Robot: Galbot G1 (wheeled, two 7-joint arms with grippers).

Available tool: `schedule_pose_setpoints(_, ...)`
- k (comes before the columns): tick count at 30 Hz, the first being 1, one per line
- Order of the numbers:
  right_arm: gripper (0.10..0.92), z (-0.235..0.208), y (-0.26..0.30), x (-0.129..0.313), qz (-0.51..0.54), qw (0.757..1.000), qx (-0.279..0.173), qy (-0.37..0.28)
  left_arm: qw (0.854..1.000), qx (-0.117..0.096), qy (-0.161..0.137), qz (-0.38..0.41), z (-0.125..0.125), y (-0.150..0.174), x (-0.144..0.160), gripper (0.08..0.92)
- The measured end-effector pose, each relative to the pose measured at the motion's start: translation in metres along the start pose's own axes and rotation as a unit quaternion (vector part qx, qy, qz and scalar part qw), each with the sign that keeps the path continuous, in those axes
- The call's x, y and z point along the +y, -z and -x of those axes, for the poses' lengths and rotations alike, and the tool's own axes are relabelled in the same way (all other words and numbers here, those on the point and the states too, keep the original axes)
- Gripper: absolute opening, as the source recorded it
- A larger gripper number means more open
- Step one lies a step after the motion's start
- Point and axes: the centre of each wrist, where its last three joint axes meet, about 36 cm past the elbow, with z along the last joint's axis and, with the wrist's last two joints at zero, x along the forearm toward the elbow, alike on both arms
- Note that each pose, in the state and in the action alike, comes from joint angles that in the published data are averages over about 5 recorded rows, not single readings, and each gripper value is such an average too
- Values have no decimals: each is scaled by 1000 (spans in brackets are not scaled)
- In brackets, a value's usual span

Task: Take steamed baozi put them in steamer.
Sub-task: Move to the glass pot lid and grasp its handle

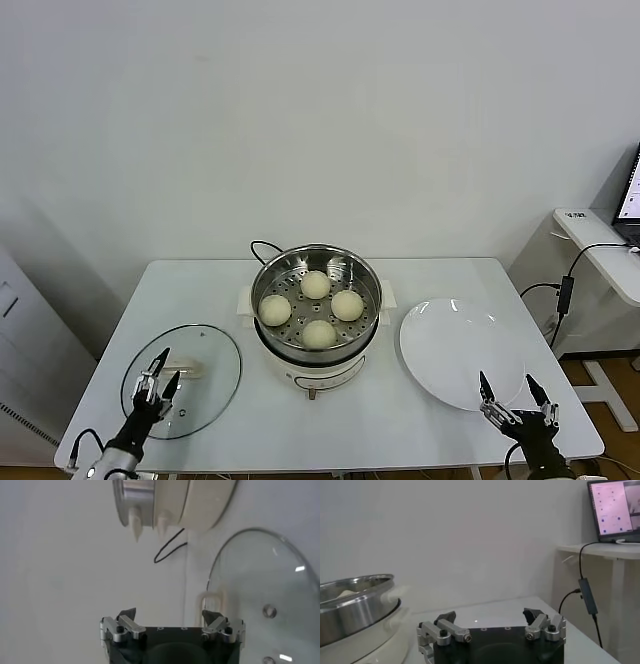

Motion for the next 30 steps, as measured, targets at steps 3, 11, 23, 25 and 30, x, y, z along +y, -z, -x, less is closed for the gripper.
schedule_pose_setpoints(3, 823, -1, 0, 0, -1, 1000, 0, 0, 1000, 4, -1, 9, 10, -3, -2, 823)
schedule_pose_setpoints(11, 823, -4, -1, 0, -5, 1000, 0, -2, 1000, 13, -8, 24, 27, -11, -8, 823)
schedule_pose_setpoints(23, 823, -6, -1, 1, -8, 1000, -1, -1, 999, 25, -3, 25, 45, -9, -15, 800)
schedule_pose_setpoints(25, 823, -7, -1, 0, -9, 1000, -1, -2, 999, 25, -2, 25, 48, -9, -14, 760)
schedule_pose_setpoints(30, 823, -8, -1, -2, -11, 1000, -2, -4, 999, 27, -1, 22, 51, -8, -13, 615)
